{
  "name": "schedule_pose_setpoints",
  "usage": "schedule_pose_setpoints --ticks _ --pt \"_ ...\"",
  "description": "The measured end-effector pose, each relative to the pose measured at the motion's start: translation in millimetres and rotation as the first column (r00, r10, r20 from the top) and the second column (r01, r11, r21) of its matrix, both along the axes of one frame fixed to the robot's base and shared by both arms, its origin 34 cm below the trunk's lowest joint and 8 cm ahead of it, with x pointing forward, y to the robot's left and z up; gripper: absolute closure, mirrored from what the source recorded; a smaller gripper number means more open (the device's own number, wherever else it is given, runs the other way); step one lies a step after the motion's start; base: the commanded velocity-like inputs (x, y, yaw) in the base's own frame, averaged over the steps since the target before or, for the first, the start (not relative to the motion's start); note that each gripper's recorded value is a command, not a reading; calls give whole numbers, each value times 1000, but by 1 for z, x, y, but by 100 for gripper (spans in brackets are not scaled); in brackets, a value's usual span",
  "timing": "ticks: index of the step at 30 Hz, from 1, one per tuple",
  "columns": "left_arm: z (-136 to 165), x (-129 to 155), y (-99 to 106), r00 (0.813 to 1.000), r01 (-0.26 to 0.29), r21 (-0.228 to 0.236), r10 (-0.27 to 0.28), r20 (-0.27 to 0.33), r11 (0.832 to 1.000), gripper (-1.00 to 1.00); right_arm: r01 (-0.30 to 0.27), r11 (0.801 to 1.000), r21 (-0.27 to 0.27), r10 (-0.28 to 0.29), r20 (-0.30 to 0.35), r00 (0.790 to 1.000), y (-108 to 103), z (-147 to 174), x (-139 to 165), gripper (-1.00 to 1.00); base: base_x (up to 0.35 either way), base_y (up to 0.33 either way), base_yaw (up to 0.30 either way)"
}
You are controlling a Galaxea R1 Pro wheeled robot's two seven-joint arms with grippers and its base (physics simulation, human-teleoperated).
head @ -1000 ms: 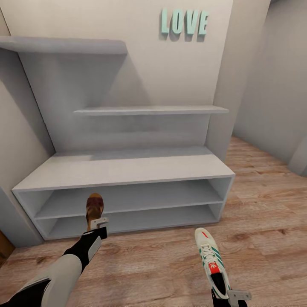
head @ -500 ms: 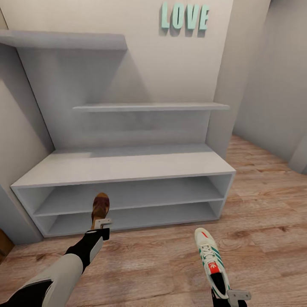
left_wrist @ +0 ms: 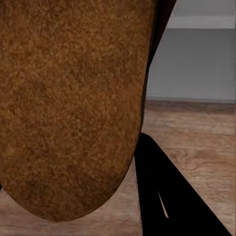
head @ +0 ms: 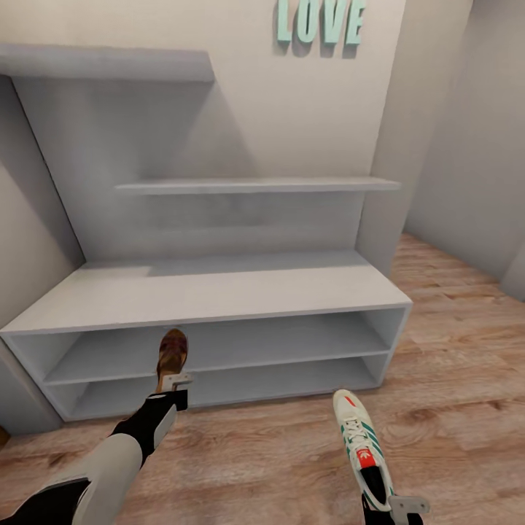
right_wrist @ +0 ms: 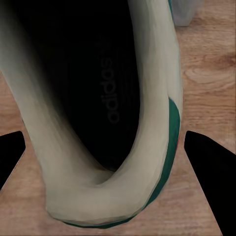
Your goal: Pick up the two gym shoes and the two sandals from the corridor floor and place them onto the hallstand (shoe rack) in the corridor, making sure they are on the rack and not on the floor. Arrange them so the two gym shoes are next to each other and the two sandals are next to each other.
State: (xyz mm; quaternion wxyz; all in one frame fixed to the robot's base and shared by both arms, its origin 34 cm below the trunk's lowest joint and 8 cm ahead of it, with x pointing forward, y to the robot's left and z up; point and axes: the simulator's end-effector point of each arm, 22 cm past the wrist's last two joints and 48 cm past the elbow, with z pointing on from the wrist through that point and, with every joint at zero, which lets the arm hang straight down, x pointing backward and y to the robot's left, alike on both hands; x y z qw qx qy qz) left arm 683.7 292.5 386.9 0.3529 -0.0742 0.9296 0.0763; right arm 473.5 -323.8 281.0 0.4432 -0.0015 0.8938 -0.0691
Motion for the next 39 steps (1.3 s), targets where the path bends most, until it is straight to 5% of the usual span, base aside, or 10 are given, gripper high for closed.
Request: schedule_pose_setpoints --ticks 14,39 --pt "0 0 0 1000 -3 -3 3 4 1000 100 0 1000 0 0 -1 1000 0 0 0 100 325 0 0" --pt "0 1 0 1000 -2 -2 2 7 1000 100 0 1000 1 0 -2 1000 0 -1 -1 100 104 0 0"
